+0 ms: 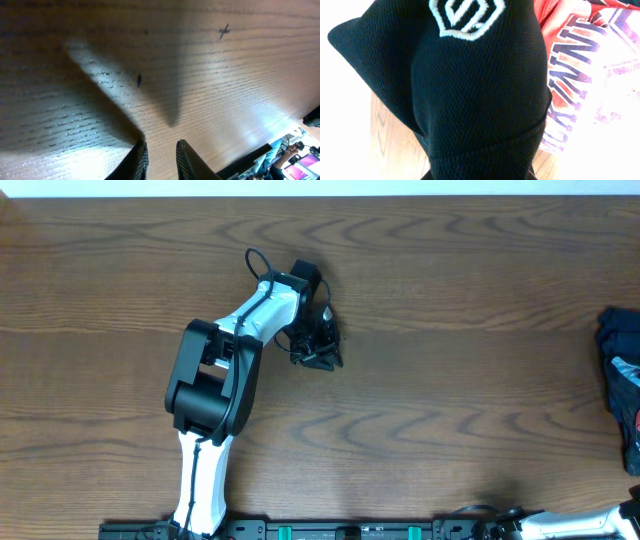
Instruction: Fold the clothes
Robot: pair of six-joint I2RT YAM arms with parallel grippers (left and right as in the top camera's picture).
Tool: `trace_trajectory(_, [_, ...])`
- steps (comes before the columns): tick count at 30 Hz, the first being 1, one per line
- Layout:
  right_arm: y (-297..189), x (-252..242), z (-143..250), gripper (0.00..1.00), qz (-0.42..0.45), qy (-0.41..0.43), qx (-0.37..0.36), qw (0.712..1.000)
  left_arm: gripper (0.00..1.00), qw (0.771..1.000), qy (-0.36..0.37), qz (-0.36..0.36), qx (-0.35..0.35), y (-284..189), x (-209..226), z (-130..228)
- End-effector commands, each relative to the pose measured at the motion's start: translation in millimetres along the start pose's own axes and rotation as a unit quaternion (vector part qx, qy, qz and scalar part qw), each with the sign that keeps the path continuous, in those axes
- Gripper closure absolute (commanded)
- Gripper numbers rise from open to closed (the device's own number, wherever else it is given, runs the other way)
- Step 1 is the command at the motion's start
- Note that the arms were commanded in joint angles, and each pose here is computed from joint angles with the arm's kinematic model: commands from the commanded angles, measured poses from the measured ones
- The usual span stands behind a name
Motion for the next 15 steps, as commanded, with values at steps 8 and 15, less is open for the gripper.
trace_trajectory(8, [-18.7,9.1,-3.2,0.51,-0.006,0.006,-0.031,0.999,0.7,0.997,-0.013,-0.072,0.025,25.7,38.2,1.8])
trace_trajectory(15, [-18.7,8.5,-4.0,0.52,-0.003,0.015,-0.033,0.999,0.7,0.997,-0.013,-0.072,0.025,25.6,38.2,2.0])
Point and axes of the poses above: each gripper's point midway between its finger pads, its own y axis out along the fingers, its own x axis along the line the jaws close on, z = x × y, the point moved 6 cm from there along -y, back along the fingers, and after that the axes turned 6 degrees about y, right-handed, at the moved point
